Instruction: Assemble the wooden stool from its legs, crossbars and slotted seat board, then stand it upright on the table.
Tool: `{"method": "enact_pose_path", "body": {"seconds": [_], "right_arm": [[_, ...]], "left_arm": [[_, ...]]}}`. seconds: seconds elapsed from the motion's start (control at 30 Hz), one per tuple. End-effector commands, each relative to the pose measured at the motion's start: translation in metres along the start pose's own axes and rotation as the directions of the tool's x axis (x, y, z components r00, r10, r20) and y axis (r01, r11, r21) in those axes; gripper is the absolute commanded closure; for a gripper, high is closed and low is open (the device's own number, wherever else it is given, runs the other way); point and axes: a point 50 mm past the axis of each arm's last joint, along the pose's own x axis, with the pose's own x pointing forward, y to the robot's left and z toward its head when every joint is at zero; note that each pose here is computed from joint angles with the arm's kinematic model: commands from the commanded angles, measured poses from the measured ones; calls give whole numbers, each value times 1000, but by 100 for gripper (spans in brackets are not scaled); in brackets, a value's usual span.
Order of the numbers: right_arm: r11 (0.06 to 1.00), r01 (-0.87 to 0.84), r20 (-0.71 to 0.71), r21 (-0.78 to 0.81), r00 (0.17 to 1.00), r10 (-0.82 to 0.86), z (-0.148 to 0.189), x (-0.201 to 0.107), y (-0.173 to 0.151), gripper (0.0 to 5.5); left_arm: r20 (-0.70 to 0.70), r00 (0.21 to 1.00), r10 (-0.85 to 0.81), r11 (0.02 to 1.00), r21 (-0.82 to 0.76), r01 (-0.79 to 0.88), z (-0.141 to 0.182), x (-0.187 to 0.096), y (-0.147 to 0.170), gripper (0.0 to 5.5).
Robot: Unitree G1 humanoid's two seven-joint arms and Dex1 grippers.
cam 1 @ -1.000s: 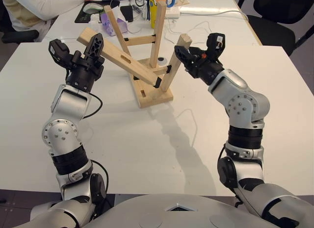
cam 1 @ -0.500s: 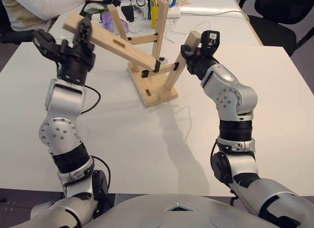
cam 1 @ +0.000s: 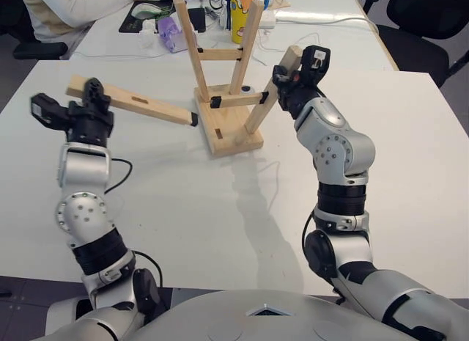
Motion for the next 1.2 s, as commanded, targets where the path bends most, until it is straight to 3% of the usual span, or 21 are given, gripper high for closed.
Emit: {"method": "enact_pose_path", "body": {"seconds": [0.03, 0.47, 0.7, 1.2], "right_arm": [[997, 69, 31, -36, 997, -68, -1, -5, -4, 437], [997, 70, 55, -44, 996, -67, -4, -10, 3, 438], [997, 70, 66, -37, 996, -67, -4, -11, 5, 438], [999, 13, 33, 40, 999, -14, -8, -13, 18, 442]], "left_arm": [[-32, 998, 47, 997, -52, -49, -19, 2, 0, 446], [-55, 978, 202, 978, 68, -198, -53, 2, 20, 446], [20, 963, 269, 952, 145, -269, -53, 2, 20, 446], [208, 969, 135, 937, 291, -193, -41, 9, -8, 446]]}}
